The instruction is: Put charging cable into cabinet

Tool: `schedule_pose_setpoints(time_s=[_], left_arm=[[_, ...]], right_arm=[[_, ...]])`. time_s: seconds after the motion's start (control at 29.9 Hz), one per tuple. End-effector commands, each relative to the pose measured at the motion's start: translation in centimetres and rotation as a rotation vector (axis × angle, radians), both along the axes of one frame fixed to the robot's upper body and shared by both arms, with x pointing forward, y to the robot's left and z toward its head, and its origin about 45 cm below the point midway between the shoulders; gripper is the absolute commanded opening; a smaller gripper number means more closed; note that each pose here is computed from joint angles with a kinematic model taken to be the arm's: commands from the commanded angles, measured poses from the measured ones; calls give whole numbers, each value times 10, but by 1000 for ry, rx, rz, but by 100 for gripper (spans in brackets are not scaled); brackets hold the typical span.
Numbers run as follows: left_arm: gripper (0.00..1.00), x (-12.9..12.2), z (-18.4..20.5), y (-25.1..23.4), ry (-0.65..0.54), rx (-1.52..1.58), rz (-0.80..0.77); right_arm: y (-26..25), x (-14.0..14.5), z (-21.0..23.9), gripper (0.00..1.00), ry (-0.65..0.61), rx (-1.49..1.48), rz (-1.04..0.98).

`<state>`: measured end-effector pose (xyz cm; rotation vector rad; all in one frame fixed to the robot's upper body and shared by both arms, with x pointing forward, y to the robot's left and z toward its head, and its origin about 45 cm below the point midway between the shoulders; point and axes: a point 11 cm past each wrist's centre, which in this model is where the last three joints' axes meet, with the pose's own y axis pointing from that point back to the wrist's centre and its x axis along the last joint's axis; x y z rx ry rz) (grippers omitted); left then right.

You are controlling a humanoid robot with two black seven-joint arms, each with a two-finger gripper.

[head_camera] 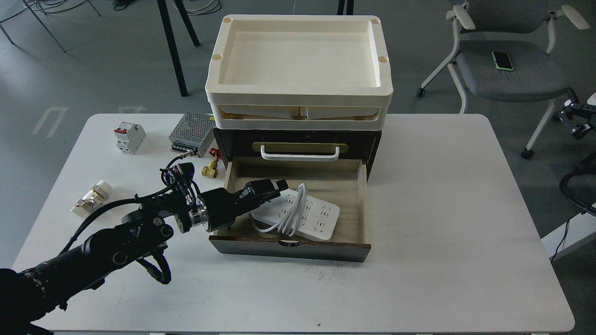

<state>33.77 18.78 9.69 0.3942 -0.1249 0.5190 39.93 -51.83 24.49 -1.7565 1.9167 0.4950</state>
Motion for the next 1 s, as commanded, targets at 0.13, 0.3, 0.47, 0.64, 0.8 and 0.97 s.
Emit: schedule_pose_setpoints(time_s=[0.13,0.3,0.47,0.64,0.8,0.97], left_arm=[[93,12,26,39,-44,-4,60],[93,25,76,93,17,-263,224],[96,59,144,161,-108,-508,476],[96,88,203,223,-233,-724,683],[98,101,198,232,-226,-801,764],[98,96,173,220,-170,-817,774]], right_arm=[[1,0,0,100,0,2,2],[7,7,4,100,-16,7,13],[31,36,46,100,-116,15,68],[103,56,46,100,-168,115,213],[143,67,42,100,-212,223,253],[130,69,63,100,-293,286,201]])
